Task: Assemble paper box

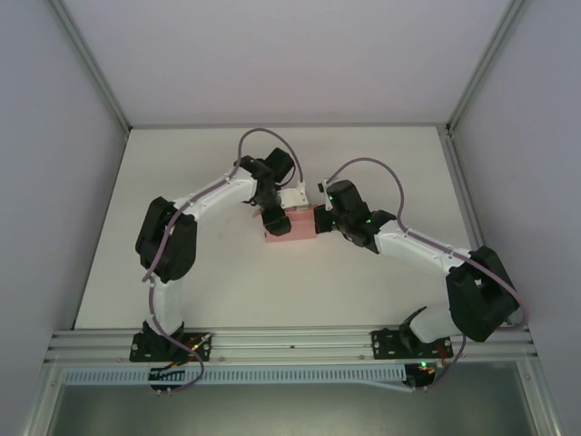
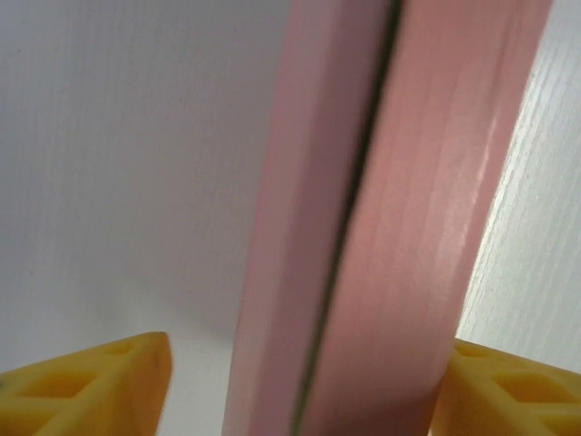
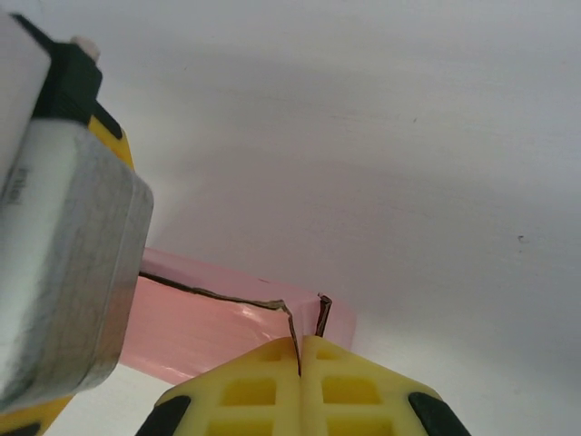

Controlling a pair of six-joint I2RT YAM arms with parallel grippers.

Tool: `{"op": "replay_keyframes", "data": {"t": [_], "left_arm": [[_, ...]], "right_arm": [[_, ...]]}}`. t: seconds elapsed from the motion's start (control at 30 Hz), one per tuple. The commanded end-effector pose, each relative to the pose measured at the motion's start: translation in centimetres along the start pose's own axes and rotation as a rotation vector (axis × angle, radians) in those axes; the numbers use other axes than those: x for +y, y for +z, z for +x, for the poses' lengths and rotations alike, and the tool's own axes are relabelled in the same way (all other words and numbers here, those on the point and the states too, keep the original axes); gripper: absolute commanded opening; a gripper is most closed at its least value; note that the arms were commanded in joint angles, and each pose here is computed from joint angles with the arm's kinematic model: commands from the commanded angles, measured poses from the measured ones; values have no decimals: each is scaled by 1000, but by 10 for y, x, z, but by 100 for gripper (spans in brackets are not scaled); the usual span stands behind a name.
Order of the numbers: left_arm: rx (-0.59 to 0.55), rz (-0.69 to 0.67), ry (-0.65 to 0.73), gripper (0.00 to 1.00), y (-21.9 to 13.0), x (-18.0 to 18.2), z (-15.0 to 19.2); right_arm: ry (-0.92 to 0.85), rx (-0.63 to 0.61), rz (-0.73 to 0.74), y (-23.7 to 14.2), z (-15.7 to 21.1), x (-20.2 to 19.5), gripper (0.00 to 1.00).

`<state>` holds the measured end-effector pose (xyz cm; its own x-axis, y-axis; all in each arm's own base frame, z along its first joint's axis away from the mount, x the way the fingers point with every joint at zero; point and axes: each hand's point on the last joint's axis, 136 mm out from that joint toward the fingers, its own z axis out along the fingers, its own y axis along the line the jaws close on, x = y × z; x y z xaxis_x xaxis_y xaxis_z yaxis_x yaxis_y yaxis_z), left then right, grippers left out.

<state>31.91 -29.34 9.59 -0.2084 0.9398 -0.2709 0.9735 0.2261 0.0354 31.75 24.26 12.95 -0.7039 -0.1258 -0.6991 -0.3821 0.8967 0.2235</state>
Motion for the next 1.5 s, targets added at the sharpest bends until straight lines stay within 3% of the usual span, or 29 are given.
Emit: {"op": "replay_keyframes", "data": {"t": [0.0,0.17,0.37,0.6,0.83,1.0,1.47], "left_arm": [[-67,-56,-14,77,-30,6,-9],[-63,-157,-78,79,-52,13,3],[-79,-255,-311,79,-73,28,41],[-155,-284,-446,71,-77,28,52],[-249,-203,-512,52,-74,28,28],[-217,-176,-543,39,-65,21,36],[-116,-221,-692,36,-66,7,74]], "right_arm": [[-56,166,154,9,59,-31,0],[-75,153,200,8,57,-35,0],[-140,148,220,6,54,-30,0],[-230,182,291,6,50,-33,0],[-133,201,142,19,43,4,0],[-148,215,164,28,53,4,0],[-101,169,109,30,67,6,0]]}}
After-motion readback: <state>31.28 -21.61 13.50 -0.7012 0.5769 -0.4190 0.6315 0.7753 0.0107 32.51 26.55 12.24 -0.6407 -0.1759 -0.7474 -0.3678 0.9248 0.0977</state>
